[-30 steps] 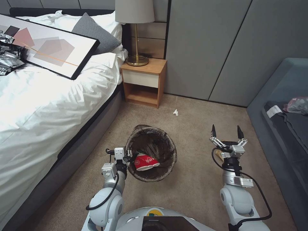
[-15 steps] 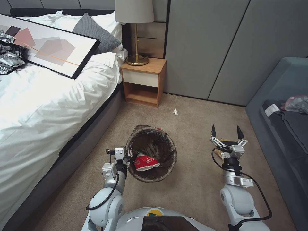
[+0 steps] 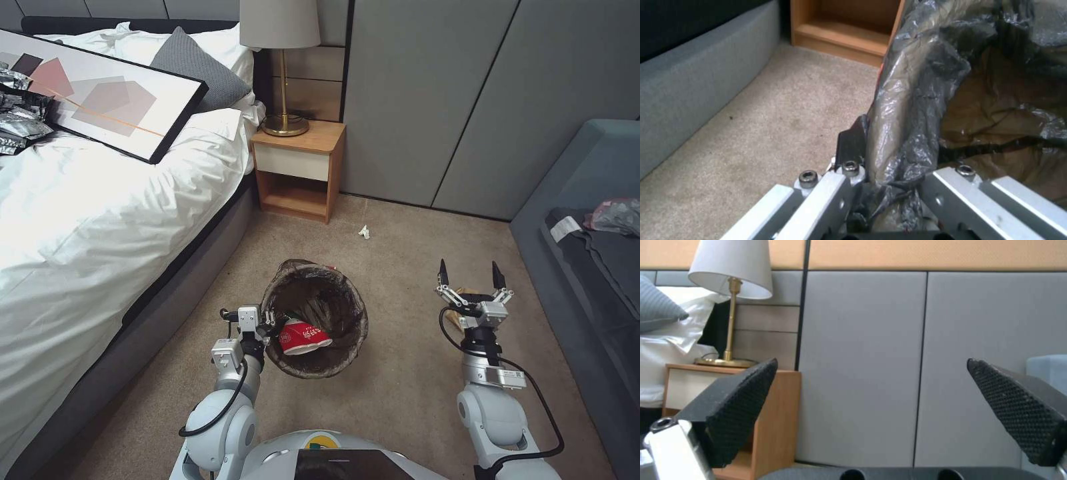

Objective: Pick up the trash bin, then pick up the garbage from the floor and place it into the trash bin.

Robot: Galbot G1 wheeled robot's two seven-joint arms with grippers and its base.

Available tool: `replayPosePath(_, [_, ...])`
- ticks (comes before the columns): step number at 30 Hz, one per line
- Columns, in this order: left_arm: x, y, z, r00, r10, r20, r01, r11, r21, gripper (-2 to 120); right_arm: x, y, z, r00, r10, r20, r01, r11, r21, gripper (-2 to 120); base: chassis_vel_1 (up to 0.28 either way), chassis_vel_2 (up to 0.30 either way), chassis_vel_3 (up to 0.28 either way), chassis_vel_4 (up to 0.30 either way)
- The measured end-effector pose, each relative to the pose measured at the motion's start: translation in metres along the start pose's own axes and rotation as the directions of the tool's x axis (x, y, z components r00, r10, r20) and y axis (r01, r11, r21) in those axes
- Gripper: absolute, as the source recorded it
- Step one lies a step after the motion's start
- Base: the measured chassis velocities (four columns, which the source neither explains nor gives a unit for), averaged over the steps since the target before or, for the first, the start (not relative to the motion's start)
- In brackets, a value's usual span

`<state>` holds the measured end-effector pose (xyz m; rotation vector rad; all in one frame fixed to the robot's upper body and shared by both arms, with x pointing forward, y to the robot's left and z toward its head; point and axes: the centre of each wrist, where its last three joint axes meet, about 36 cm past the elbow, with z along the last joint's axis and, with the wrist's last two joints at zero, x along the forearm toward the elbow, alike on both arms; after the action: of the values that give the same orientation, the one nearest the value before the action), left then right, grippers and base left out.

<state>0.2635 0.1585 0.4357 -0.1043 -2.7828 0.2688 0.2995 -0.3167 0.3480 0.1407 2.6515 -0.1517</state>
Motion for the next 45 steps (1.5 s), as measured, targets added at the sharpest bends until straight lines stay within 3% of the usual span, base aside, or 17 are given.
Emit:
replayPosePath(30, [0.0,-0.001,-0.001,1.0,0.005,0.002,-0.005,1.0,0.002,3,0.002,0.002,0.002,1.0,0.003,-0.013,-0.003,1.0,-0.005,100,0.0,0.0,0.0,0.0])
replayPosePath(35, [0.001,-0.001,-0.001,1.0,0.006,0.002,-0.006,1.0,0.001,3,-0.001,-0.002,0.006,0.985,0.081,-0.152,-0.076,0.997,0.033,100,0.0,0.0,0.0,0.0])
replayPosePath(37, [0.001,-0.001,-0.001,1.0,0.006,0.001,-0.006,1.0,0.001,3,-0.005,-0.011,0.01,0.959,0.124,-0.254,-0.11,0.992,0.068,100,0.0,0.0,0.0,0.0])
replayPosePath(45, [0.002,0.0,-0.002,1.0,0.005,0.005,-0.005,1.0,-0.002,3,-0.018,-0.034,0.018,0.925,0.168,-0.342,-0.139,0.984,0.107,100,0.0,0.0,0.0,0.0])
